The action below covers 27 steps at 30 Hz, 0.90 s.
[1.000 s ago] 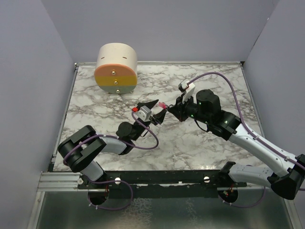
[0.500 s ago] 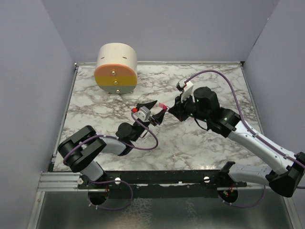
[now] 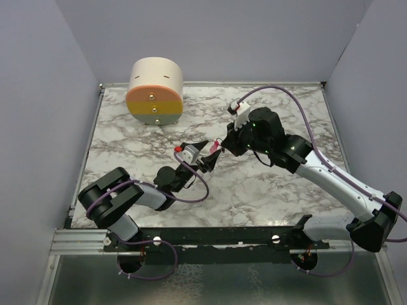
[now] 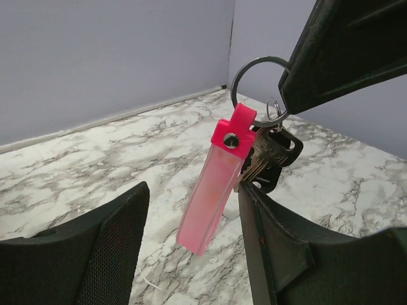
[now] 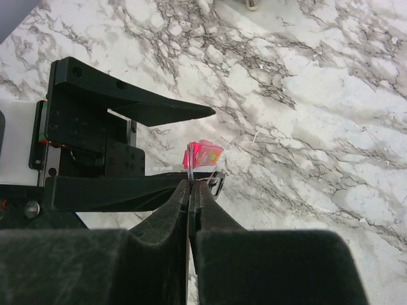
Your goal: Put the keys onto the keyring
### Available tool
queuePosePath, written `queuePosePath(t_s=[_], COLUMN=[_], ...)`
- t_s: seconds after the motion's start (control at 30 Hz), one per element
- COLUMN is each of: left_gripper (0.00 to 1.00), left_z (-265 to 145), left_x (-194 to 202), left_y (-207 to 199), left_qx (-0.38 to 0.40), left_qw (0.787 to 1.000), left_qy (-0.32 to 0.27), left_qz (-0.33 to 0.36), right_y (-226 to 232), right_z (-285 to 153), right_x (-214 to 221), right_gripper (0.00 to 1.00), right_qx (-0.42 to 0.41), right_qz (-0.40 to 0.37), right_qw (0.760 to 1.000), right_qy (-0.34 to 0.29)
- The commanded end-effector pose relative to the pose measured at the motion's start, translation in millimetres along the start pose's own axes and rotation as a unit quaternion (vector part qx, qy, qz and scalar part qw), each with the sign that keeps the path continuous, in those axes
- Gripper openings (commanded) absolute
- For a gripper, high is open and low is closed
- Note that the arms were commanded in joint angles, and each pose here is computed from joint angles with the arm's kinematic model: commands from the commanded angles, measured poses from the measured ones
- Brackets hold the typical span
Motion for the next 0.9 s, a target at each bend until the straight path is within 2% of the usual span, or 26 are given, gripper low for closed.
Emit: queuePosePath(t_s=[0.0,0.2,0.33,0.5,0.87], left_gripper=[0.61,0.60,0.53,0.50,0.48], left_z=[-1,-5,-9,-15,-11], left_x=[-51,-56,-58,-68,-80], left_y=[-12,-21,-26,-31,-41], left_qx=[0.026,0.051,0.065,0.076,0.071], left_qw=[0.993,0.991,0.990,0.987,0.986], left_qy=[-0.107,-0.110,-0.110,-0.119,-0.141], left_qz=[-0.031,-0.050,-0.062,-0.074,-0.045], right_y=[-4,-4,-6,-8,-6], right_z=[-1,1,4,9,20], right_x=[-5,-9,-16,-24,-41], right_gripper=[0.01,0.01,0.01,0.01,0.01], right_qx=[0.015,0.018,0.024,0.032,0.034], right_qz=[0.010,0.022,0.032,0.043,0.077], right_qw=[1.000,0.999,0.999,0.998,0.995], right_qy=[0.000,-0.015,-0.031,-0.040,-0.050])
Point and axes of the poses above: each gripper's point midway between its finger pads, its own z axis out along the fingers, its own y axis along the line the jaws close on, x = y × z, the point moved 2 cm from there along -z, back along the fingers, and after that the axes turned 4 degrees about -z, right-handed, at the moved point
